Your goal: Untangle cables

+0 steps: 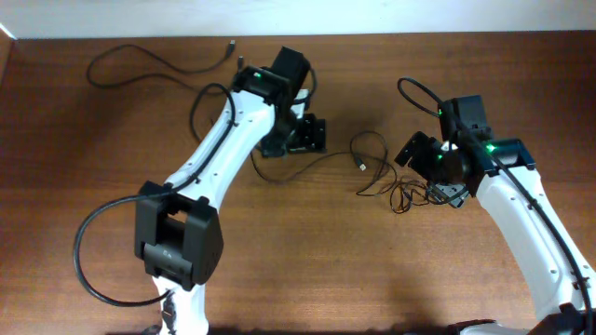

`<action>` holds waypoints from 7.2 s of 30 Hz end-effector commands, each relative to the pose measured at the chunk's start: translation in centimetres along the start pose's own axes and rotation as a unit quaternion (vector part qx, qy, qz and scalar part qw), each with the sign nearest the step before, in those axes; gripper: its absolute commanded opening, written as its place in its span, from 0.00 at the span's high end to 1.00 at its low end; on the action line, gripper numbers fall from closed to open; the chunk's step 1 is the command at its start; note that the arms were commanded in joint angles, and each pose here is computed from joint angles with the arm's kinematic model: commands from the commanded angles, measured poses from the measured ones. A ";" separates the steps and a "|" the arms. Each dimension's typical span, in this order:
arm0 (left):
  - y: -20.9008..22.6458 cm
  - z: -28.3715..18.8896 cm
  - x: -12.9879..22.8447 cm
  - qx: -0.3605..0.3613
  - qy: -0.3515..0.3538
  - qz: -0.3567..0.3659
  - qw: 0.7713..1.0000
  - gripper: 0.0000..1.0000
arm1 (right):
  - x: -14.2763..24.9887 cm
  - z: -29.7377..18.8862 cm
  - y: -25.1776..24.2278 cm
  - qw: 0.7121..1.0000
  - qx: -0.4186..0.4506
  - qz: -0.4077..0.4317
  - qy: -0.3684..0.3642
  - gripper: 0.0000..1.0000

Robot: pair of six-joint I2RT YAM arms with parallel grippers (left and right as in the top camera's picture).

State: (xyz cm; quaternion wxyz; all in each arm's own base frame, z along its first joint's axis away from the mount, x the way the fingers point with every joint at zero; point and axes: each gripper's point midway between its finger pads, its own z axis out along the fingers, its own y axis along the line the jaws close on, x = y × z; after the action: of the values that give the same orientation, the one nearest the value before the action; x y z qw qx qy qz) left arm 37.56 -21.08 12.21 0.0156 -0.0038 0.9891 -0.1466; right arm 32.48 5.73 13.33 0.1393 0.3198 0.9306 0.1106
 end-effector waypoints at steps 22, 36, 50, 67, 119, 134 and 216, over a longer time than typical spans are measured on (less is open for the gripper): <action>-1.0 4.9 0.0 -0.031 -0.061 -0.289 0.955 0.28 | -0.1 0.1 1.3 1.000 -0.027 -0.002 -0.001 0.02; -4.2 9.6 -0.2 -0.005 -0.094 -0.491 0.866 0.16 | 0.3 0.1 0.9 1.000 -0.018 -0.001 0.007 0.02; -1.2 10.7 -2.0 -0.058 -0.172 -0.468 0.865 0.41 | 0.5 0.1 0.7 1.000 -0.013 0.000 0.011 0.01; -5.6 0.5 -5.8 -0.016 -0.256 -0.177 0.950 0.52 | 0.8 0.2 0.7 1.000 -0.011 -0.003 0.014 0.01; -17.5 -22.8 2.0 0.188 -0.257 0.467 0.825 1.00 | -2.0 -0.4 5.3 0.992 -0.090 -0.058 -0.060 0.09; -0.2 -36.5 -2.7 -0.091 -0.473 0.124 0.867 1.00 | -2.1 0.0 0.9 0.989 0.020 -0.127 -0.072 0.07; -3.4 -36.7 -0.4 0.218 -0.384 0.224 0.869 1.00 | 6.0 -3.4 15.3 0.890 -0.290 -0.348 0.047 0.02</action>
State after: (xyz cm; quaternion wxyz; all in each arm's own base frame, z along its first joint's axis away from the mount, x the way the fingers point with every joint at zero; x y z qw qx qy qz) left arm 38.18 -13.40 47.04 0.4181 0.1543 0.8336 -0.3263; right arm 35.66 19.82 19.74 0.2113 -0.0716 0.9162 0.3329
